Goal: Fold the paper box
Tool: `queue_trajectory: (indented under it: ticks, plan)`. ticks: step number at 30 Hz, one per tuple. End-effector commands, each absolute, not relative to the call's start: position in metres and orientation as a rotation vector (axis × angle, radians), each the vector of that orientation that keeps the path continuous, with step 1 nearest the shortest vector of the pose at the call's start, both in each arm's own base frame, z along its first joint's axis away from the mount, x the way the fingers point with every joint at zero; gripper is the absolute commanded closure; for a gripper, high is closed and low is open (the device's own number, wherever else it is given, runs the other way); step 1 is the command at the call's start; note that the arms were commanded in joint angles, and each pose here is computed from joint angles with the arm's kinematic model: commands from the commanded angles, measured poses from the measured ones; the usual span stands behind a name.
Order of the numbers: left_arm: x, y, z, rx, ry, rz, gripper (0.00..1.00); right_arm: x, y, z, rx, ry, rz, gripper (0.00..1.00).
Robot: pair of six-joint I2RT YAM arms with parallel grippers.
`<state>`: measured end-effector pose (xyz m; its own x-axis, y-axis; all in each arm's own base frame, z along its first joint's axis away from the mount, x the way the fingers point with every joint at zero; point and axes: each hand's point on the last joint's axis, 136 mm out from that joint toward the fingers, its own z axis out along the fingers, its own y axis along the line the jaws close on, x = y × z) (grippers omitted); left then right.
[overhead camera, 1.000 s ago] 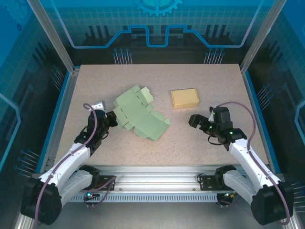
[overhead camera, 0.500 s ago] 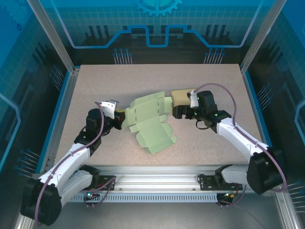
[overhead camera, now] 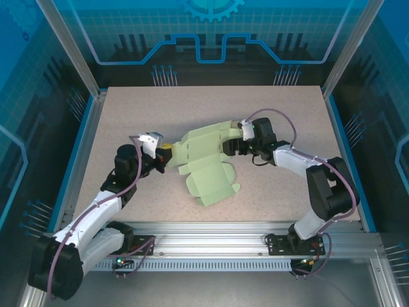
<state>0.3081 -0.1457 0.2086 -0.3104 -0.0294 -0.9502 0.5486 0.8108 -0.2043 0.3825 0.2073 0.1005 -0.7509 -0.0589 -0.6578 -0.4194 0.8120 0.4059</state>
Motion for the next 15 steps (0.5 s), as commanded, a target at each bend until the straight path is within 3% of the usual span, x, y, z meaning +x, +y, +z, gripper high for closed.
queue_trajectory:
  ticks: [1,6,15]
  plan:
    - [0.309,-0.153,0.228,0.449,1.726,-0.631,1.00,0.398,0.211,0.112,-0.376,2.264,0.748,0.12]
    - [0.308,-0.155,0.228,0.454,1.727,-0.644,1.00,0.397,0.200,0.117,-0.341,2.220,0.752,0.19]
    - [0.319,-0.160,0.230,0.465,1.732,-0.664,1.00,0.384,0.193,0.123,-0.362,2.200,0.758,0.85]
